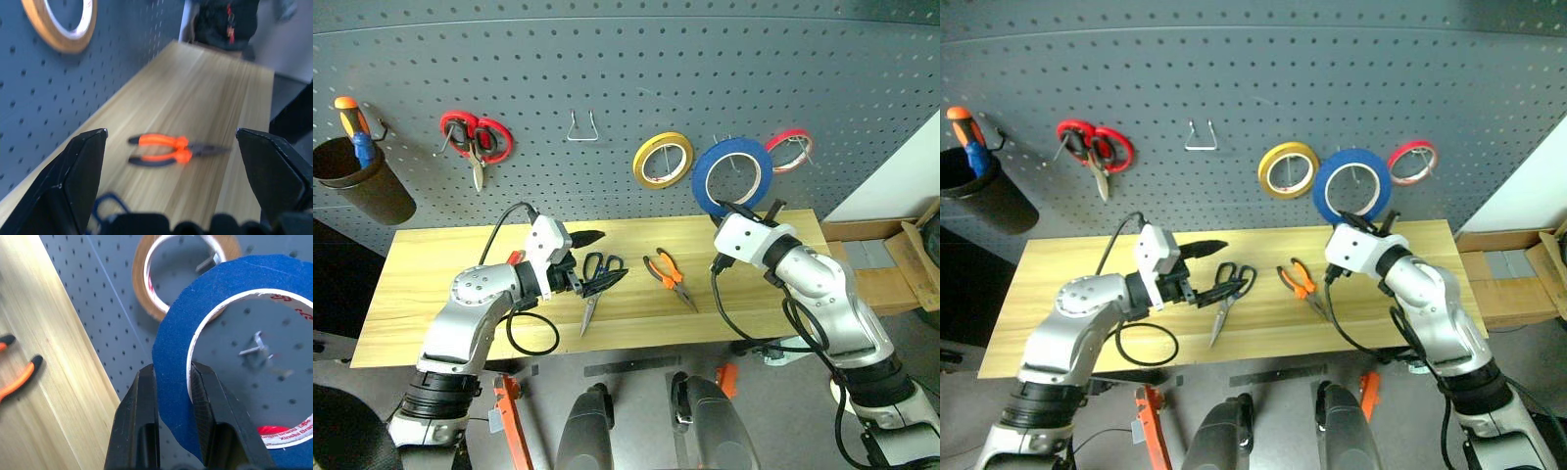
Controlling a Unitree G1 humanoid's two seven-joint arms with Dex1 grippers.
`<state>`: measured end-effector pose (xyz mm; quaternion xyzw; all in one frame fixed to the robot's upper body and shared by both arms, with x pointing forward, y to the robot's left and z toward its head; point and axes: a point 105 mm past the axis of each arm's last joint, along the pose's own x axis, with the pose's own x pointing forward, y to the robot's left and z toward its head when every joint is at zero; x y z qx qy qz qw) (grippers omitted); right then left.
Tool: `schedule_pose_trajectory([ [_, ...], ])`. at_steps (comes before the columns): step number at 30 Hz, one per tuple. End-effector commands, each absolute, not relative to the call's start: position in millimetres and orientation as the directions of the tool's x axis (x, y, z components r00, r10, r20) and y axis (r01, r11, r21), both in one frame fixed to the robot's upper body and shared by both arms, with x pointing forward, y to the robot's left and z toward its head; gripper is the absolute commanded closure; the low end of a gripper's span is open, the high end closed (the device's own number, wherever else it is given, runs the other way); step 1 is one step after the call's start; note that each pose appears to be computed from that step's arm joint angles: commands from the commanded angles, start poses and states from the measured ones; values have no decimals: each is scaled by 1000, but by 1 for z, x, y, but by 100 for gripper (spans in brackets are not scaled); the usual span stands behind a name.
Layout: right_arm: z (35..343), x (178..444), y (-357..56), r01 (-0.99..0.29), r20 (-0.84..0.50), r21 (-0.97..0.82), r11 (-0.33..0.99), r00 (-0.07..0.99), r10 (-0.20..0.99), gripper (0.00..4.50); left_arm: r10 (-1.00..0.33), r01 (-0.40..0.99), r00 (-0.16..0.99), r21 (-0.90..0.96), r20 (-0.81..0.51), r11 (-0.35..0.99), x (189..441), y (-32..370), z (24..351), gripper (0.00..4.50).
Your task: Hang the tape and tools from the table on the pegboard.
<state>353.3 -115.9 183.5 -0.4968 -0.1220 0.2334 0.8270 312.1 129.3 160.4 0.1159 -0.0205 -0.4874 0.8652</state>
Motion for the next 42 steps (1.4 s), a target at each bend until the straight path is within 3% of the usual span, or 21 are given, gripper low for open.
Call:
schedule_pose_trajectory([
  [1, 202, 360, -121, -191, 57, -890, 414, 854, 517, 397, -858, 818, 514, 299, 1, 491, 308, 125, 190, 0],
  [8, 205, 376, -117, -129, 150, -886, 446, 829, 538, 397, -856, 803, 518, 342, 8, 489, 309, 123, 195, 0],
  [11, 206, 381, -117, -92, 190, -886, 454, 820, 539, 397, -883, 830, 468, 355, -26, 430, 302, 118, 189, 0],
  [20, 189, 393, -110, -136, 181, -871, 472, 805, 565, 397, -879, 809, 473, 364, 64, 462, 307, 127, 198, 0],
  [31, 173, 374, -112, -193, 148, -832, 520, 826, 543, 22, -856, 792, 516, 379, 0, 478, 307, 159, 182, 0],
  [36, 143, 348, -107, -389, -42, -603, 697, 887, 460, 6, -826, 817, 532, 367, -186, 444, 298, 195, 151, 0],
  [39, 132, 343, -100, -404, -125, -440, 802, 912, 391, 6, -803, 847, 509, 346, -311, 403, 291, 215, 133, 0],
  [42, 123, 342, -91, -410, -209, -343, 845, 911, 357, 6, -793, 855, 503, 336, -344, 396, 290, 222, 129, 0],
])
